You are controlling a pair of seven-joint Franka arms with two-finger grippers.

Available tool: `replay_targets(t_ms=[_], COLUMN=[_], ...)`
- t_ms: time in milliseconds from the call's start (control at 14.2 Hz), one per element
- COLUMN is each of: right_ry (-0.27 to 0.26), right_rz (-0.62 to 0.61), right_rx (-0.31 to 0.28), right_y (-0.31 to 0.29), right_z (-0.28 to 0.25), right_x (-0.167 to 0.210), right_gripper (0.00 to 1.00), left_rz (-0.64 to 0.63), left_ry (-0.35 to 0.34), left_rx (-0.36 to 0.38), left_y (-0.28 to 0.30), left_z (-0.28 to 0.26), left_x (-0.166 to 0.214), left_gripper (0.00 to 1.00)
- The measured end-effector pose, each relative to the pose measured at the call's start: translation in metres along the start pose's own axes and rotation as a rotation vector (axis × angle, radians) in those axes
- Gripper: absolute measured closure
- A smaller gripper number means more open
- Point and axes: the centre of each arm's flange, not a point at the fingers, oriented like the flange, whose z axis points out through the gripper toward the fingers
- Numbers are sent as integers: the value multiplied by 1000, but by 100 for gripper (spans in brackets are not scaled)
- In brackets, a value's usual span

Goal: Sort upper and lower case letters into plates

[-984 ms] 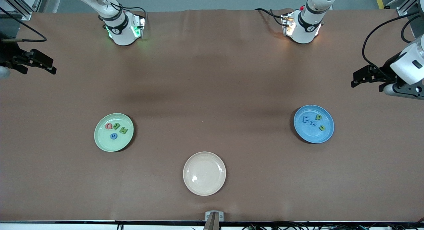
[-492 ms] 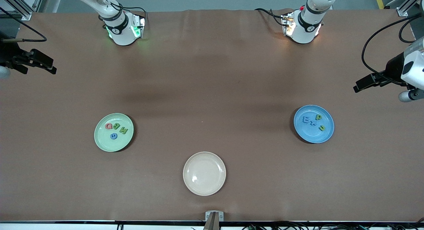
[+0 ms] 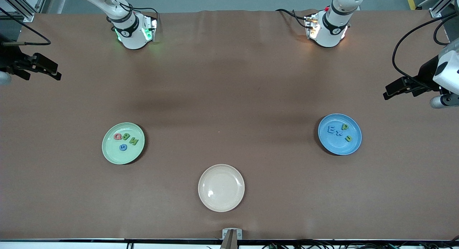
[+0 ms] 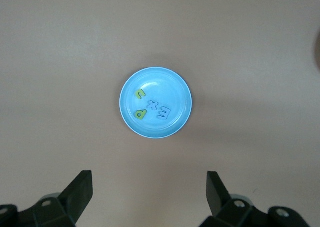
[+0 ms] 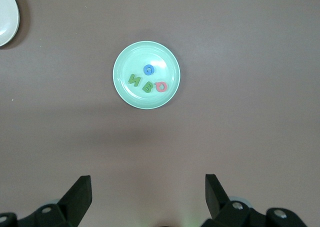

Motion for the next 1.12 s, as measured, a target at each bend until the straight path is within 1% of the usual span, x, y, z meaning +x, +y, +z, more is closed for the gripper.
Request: replay_targets(t_ms=[281,562,703,844,1125], right_ry=[-1,-3,-3,-4,-5], right_rz=[0,0,0,0,0], right_rx=[0,0,0,0,0], right_y=[0,0,0,0,0], right_z=[0,1,1,1,2], right_x=[0,0,0,0,0], right_gripper=[0,0,0,0,0], left_rz=[-1,-4,-4,-4,-4], left_ry=[24,84,87,87,79], left_rx=[-4,-14,-10,10,3], left_y=[-1,-4,-5,-10,-16], left_z=[-37,-68,-69,-67,-63], left_x=[-3,-3,-2,0,3], left_gripper=[0,0,0,0,0])
